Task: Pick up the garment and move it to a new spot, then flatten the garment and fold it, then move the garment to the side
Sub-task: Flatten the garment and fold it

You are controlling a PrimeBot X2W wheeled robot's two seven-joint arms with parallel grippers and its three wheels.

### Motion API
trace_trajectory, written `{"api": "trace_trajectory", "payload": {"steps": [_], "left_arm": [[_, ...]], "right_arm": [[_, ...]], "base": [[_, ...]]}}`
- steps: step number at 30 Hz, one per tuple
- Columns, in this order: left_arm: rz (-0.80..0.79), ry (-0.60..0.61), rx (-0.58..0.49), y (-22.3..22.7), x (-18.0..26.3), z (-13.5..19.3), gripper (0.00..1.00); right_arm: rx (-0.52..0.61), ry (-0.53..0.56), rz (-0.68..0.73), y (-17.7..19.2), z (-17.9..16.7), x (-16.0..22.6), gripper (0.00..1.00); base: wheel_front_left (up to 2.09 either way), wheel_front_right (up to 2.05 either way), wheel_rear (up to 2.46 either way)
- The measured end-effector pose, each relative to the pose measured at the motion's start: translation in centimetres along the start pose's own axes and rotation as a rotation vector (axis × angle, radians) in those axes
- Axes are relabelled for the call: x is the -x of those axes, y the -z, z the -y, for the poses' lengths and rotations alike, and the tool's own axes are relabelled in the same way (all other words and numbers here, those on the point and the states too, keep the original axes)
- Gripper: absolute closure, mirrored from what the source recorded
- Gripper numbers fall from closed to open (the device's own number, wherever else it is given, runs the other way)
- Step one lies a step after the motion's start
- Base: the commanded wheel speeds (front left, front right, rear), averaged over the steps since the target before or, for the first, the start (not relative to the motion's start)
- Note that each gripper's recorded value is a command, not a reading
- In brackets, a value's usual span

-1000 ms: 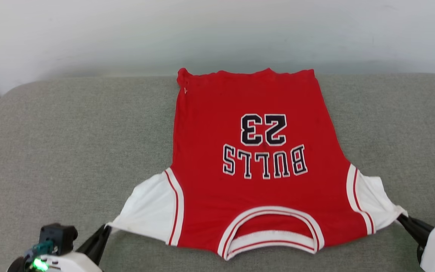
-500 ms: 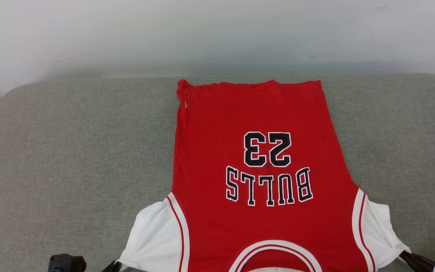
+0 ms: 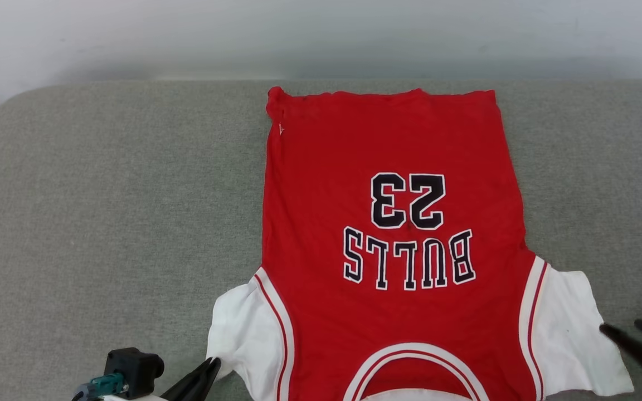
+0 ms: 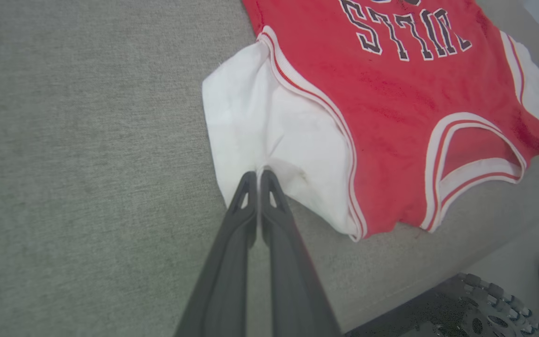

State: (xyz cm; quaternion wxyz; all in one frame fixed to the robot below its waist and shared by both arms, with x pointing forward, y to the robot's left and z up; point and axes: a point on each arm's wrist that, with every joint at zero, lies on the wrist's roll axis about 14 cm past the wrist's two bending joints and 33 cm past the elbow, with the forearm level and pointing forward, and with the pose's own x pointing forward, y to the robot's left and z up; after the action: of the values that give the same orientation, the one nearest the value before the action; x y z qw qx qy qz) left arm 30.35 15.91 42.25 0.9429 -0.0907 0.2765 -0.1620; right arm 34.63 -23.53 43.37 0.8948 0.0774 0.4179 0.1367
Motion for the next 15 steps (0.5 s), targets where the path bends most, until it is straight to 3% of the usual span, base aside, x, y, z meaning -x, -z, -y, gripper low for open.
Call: {"api": "trace_trajectory", "payload": {"steps": [7,15], "left_arm": [[-0.024,0.023,-0.002,-0.8,0.0,1.0,1.00],[-0.031,0.036,-0.025,-2.4,-0.9,1.6,1.00]], "right_arm": [[0.068,-0.066,-0.006,-7.3,-1.8,-2.3,0.00],[0.124,-0.034,-0.097,-15.2,-2.3,-8.6,0.00]], "base": [[0.00,0.00,0.00],[0.00,0.00,0.00]]}}
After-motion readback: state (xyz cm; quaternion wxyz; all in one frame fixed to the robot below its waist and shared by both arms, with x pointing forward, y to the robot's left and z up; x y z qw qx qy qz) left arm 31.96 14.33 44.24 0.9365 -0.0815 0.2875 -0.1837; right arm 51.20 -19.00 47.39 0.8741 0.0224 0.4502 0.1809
